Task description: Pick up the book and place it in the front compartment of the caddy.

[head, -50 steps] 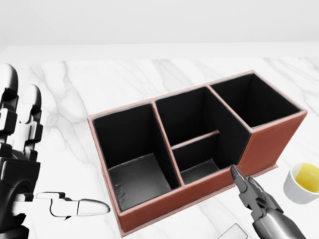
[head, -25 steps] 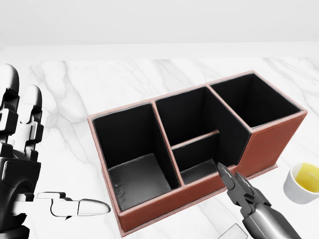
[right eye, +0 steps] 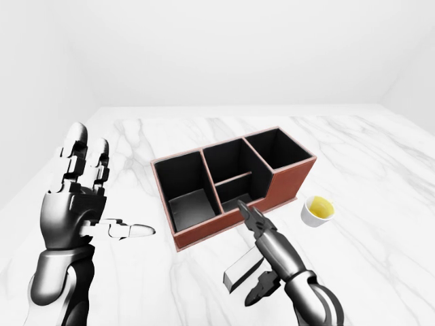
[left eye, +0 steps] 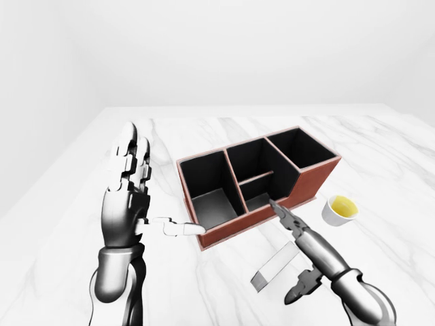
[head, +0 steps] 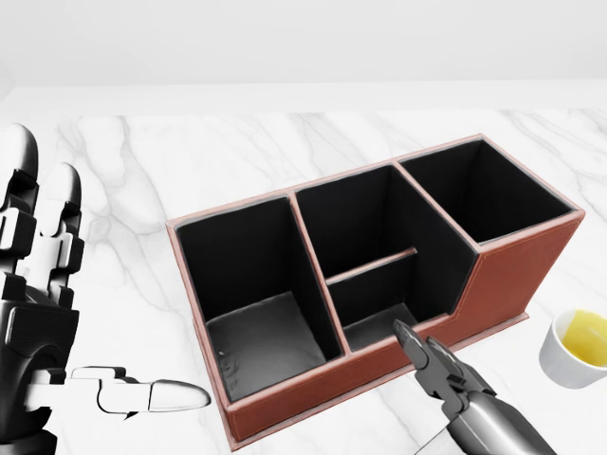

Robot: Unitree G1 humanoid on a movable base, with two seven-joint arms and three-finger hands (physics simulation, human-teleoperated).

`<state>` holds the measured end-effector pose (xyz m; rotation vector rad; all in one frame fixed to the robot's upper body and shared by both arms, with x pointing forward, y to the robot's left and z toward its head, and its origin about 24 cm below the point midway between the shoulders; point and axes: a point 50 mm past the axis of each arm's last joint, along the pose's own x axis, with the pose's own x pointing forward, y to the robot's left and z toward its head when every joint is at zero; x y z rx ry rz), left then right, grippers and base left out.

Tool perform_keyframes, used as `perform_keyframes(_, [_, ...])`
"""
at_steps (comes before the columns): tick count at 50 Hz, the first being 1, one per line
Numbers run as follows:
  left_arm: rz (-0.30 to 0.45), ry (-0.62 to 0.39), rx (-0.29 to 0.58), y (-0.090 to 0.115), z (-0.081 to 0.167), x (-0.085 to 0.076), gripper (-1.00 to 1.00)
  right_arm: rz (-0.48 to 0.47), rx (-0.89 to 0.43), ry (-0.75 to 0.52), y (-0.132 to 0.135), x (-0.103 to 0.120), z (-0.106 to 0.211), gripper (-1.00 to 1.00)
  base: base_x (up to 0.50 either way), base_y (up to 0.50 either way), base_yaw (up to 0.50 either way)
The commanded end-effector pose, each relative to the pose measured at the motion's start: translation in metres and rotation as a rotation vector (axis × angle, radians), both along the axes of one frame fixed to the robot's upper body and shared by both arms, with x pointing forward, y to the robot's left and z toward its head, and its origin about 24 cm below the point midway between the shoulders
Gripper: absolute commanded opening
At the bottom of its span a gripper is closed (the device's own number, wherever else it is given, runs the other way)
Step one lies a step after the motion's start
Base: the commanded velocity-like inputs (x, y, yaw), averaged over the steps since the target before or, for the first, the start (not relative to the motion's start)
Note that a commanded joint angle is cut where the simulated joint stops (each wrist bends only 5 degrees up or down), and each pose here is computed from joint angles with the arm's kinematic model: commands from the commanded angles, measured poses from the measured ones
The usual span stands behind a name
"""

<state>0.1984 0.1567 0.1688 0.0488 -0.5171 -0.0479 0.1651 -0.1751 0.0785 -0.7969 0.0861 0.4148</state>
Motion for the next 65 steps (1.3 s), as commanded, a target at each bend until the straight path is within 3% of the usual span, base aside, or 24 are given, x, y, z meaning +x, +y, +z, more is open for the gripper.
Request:
perform_keyframes(1, [0.000,-0.001,0.000,0.000,0.000,0.000,1.00,0.009,-0.013,0.033,-0.001,0.003,-0.007,1.00,0.00,0.00,0.00])
perform_keyframes(65, [-0.006,0.004,0.001,-0.002,-0.001,0.001,1.00,-0.007,-0.201,0.005,-0.005,0.035,-0.015,1.00,0.00,0.00,0.00])
